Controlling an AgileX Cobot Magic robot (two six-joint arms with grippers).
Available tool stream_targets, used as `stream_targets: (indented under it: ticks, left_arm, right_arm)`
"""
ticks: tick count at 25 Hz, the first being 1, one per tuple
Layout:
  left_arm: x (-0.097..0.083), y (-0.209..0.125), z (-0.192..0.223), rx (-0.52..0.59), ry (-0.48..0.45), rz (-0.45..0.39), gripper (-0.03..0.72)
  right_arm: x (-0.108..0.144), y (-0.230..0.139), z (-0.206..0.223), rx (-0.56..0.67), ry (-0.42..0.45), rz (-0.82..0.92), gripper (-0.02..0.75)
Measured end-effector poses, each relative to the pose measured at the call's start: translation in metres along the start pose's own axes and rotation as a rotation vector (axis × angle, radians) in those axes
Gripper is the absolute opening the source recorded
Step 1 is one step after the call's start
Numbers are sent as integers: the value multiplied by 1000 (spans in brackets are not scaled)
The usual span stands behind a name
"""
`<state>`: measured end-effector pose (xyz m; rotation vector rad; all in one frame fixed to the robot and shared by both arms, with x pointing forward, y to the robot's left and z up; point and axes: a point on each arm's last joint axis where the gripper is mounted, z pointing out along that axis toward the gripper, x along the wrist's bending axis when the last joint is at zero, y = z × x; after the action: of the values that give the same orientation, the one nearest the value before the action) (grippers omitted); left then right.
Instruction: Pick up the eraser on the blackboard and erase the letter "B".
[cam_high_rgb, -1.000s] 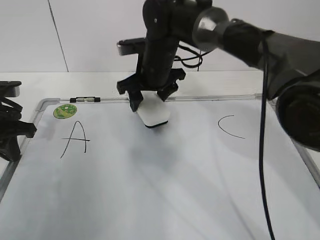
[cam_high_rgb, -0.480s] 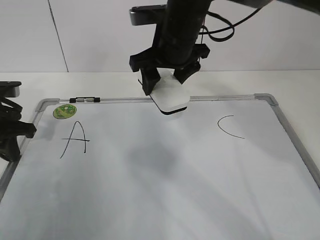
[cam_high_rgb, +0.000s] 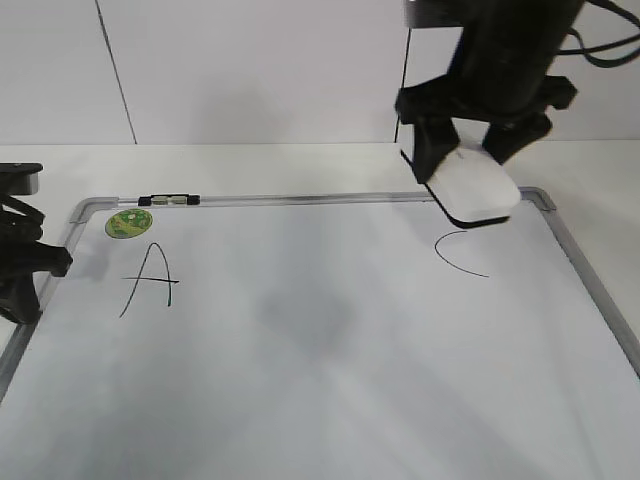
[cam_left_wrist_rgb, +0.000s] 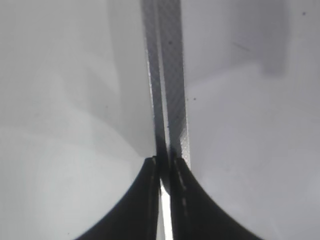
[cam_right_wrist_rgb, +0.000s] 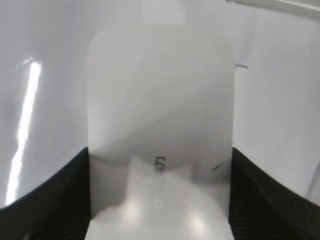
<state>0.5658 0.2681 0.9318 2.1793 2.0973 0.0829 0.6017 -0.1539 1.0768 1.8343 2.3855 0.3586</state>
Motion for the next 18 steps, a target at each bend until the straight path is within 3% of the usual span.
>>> stream_targets:
  ticks: [6,11,18]
  left_arm:
    - [0,0,0,2,0,0,13]
    - [0,0,0,4,0,0,13]
    - [0,0,0,4,0,0,13]
  right_arm:
    - [-35,-49,-2,43,-26,88,546]
    - [-63,-91,21,58,-47,175,546]
    - [-84,-103,40,13,-97,205,546]
